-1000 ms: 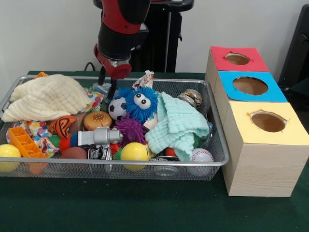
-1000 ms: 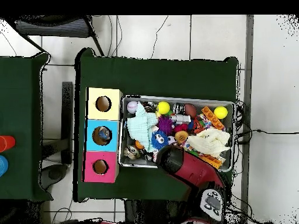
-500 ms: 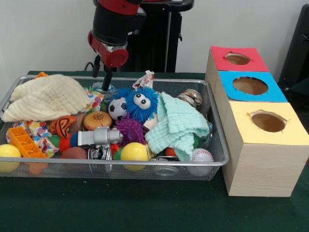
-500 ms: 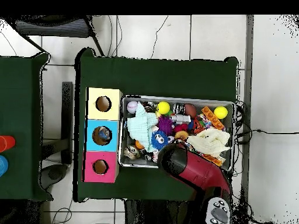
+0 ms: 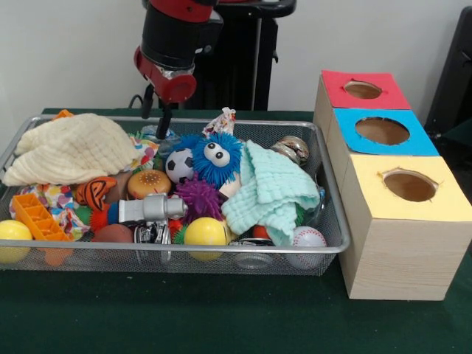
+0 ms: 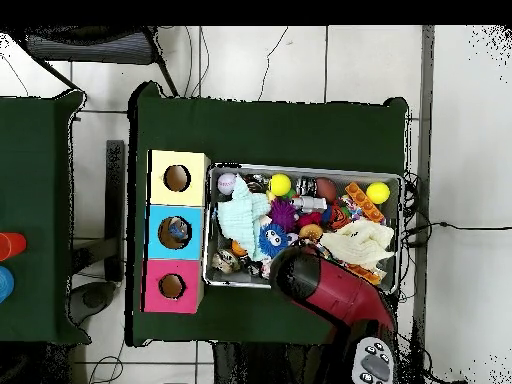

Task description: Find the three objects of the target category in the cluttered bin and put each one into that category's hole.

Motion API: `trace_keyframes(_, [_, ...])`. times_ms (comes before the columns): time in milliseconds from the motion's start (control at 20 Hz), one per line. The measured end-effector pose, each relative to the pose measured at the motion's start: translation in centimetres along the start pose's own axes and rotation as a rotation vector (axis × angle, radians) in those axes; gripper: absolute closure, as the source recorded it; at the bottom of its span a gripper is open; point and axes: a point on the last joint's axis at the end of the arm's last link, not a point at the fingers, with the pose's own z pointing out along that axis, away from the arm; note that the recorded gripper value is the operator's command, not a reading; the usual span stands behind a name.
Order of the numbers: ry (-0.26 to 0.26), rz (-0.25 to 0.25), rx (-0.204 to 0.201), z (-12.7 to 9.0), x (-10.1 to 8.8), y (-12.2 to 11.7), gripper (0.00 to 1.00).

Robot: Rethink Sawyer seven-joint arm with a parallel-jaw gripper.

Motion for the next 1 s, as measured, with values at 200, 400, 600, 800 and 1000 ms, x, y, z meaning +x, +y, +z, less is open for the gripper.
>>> trace_keyframes(200, [0.025,-0.003,0.01,1.2,0.7,-0.1,0.0])
trace_keyframes(400, [0.058,-0.001,0.022,2.8,1.4,-0.4,0.0])
trace_keyframes(600, [0.081,-0.002,0.04,4.2,2.0,-0.9,0.0])
trace_keyframes(800, [0.097,-0.021,0.075,5.1,2.7,-1.6,0.0])
trace_keyframes(1000, [0.137,-0.061,0.141,5.9,3.9,-2.6,0.0])
